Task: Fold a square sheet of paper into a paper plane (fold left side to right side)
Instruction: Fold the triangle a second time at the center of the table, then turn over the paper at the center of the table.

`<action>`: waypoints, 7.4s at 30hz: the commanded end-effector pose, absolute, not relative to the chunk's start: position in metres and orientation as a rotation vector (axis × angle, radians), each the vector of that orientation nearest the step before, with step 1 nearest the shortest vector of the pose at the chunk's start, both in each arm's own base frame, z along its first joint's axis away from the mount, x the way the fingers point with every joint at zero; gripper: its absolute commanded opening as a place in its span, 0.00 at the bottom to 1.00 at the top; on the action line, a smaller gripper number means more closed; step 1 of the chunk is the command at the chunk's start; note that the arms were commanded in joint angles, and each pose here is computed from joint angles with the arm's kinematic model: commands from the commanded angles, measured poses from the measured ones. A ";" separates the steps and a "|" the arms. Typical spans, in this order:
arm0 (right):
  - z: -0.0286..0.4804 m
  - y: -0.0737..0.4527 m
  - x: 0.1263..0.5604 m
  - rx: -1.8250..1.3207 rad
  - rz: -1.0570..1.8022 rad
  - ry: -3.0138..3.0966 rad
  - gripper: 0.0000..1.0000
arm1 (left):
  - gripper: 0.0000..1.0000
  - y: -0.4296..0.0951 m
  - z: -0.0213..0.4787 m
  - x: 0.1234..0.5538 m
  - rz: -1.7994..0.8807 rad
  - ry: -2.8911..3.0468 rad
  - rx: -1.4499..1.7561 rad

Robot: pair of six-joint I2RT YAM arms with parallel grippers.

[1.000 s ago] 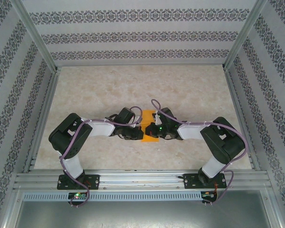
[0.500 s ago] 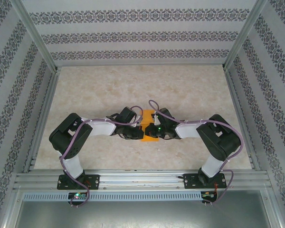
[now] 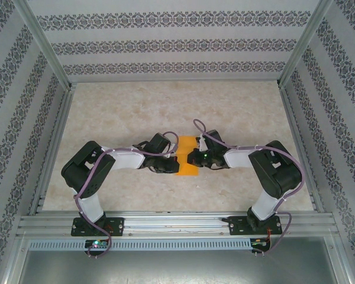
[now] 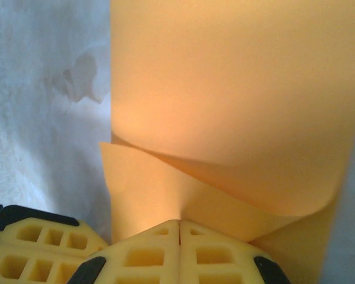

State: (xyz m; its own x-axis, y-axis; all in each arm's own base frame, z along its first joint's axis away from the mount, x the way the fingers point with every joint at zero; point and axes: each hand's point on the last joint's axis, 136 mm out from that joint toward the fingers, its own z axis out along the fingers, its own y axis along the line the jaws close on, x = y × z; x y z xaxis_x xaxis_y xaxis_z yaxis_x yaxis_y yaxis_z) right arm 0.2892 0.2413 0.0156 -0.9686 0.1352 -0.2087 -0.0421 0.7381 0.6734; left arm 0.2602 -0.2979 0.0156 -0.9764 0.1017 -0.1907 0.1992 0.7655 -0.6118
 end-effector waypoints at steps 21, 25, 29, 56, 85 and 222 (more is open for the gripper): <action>0.055 0.193 0.327 0.145 0.956 2.601 0.00 | 0.00 -0.263 -0.025 0.236 -0.784 2.984 0.127; 0.062 0.215 0.312 0.112 1.036 2.587 0.00 | 0.00 -0.266 -0.023 0.238 -0.796 2.976 0.131; 0.057 0.239 0.303 0.081 1.103 2.605 0.00 | 0.00 -0.267 -0.022 0.238 -0.797 2.976 0.135; -0.013 0.219 0.284 0.173 0.961 2.819 0.00 | 0.00 -0.315 0.037 0.271 -1.042 2.827 0.232; -0.027 0.207 0.278 0.183 0.876 2.878 0.00 | 0.00 -0.307 -0.003 0.255 -0.924 2.950 0.308; 0.197 0.233 0.328 -0.205 1.332 1.984 0.00 | 0.96 -0.208 0.222 0.306 -0.878 2.045 0.108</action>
